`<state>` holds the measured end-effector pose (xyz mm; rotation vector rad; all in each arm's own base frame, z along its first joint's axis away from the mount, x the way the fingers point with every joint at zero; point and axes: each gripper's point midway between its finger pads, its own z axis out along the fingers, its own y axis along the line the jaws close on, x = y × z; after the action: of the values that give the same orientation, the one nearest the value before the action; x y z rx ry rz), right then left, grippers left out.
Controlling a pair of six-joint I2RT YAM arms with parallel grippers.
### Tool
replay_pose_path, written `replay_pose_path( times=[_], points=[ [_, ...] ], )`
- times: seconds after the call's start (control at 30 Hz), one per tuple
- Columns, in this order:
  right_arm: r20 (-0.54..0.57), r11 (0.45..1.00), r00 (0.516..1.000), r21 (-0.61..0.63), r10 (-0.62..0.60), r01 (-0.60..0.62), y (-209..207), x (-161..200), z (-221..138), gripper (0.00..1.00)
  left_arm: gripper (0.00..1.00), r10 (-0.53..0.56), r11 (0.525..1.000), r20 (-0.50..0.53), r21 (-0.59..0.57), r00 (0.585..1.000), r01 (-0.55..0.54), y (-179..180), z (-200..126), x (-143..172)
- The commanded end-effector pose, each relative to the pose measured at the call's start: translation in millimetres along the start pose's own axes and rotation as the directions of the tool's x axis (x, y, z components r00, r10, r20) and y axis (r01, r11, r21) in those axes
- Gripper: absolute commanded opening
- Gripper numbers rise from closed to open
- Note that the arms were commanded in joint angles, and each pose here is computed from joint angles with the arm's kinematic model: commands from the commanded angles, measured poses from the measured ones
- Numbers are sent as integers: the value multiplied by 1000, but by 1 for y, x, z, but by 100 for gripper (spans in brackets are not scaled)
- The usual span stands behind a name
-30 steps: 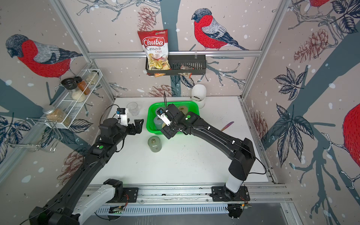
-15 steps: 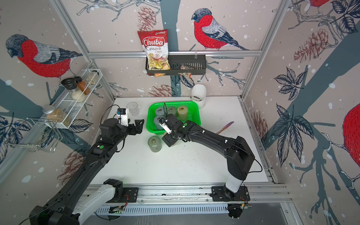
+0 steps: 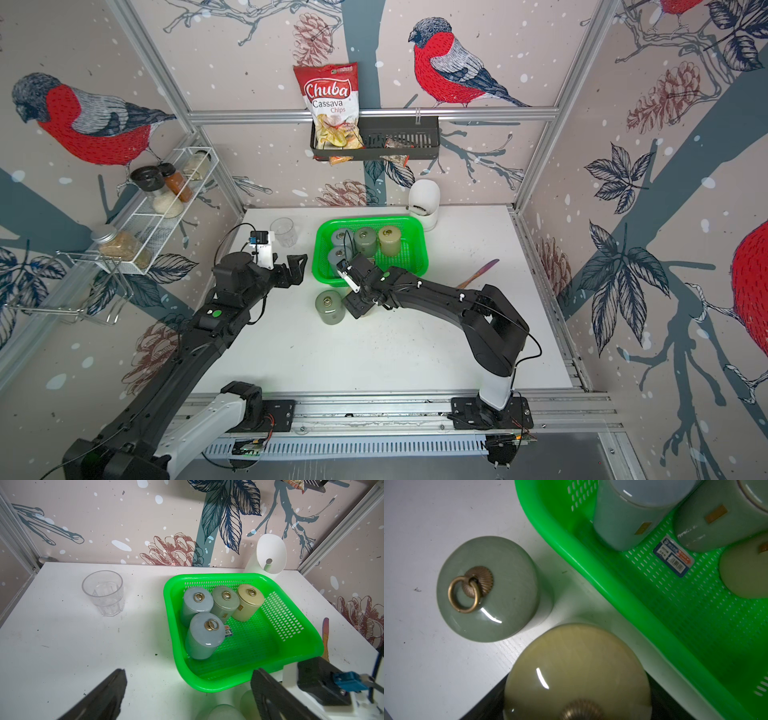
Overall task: Take the tea canister out of the basket
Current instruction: Place the tea canister at the center of the board.
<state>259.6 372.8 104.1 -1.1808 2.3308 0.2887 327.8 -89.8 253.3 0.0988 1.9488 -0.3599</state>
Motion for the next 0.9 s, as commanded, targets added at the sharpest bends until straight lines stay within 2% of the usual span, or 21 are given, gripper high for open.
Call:
replay_pose_path(
  times=[0.0,0.87],
  points=[
    [63,1000,998,14,22,-23,-1,-14,3,0,98,13,1000,35,-4,999,-13,-1,-1,-9],
    [35,1000,999,6,22,-22,9,-4,27,0,98,19,1000,13,-10,1000,-19,2,5,1]
  ],
)
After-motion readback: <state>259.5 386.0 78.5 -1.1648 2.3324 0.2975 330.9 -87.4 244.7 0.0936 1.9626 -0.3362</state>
